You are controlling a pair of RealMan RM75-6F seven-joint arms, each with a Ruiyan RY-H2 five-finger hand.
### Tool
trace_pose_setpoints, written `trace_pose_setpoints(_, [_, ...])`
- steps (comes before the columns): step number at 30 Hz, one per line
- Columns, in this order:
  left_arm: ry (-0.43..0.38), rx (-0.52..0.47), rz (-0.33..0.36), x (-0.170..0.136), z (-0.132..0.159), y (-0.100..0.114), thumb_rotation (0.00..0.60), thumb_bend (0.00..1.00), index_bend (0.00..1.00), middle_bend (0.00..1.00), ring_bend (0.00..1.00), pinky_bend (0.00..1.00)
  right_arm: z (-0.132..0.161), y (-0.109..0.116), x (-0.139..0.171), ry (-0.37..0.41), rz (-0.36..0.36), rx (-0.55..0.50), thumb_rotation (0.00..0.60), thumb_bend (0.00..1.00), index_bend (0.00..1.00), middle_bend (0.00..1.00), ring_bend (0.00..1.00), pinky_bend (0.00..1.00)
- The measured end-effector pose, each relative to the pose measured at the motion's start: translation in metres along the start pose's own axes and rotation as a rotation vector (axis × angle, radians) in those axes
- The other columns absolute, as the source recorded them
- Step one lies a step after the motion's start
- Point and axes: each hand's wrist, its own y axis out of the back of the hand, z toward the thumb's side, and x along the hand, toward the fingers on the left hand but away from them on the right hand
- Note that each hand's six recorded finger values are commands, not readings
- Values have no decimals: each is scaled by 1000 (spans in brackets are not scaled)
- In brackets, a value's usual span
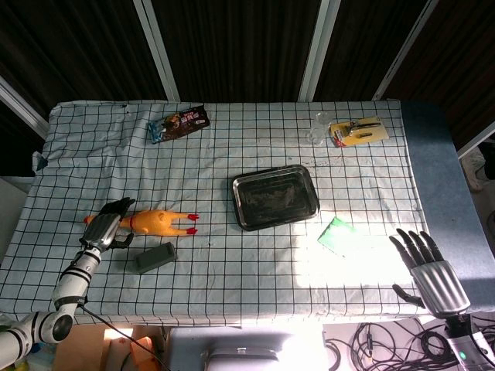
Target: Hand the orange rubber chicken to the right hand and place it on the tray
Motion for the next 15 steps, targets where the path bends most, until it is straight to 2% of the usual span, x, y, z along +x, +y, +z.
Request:
trace_pose_setpoints(9, [8,42,-22,6,2,-9,600,413,16,0,0,0,-2,0,3,4,13,-9,600,150,0,0,0,0])
trace_pose_setpoints(12, [12,54,-20,9,3,-12,600,413,195,11,0,0,-4,1,5,-1,12,-11,600,150,0,0,0,0])
trace_pose_setpoints(14, [16,64,-6,12,4,-13,600,411,360,54,0,0,-5,2,5,-3,13,-13,600,150,0,0,0,0])
trace_pose_setpoints(15, [19,71,0,12,3,-13,600,411,397,68,0,0,-6,3,6,-6,13,-14,600,150,0,0,0,0])
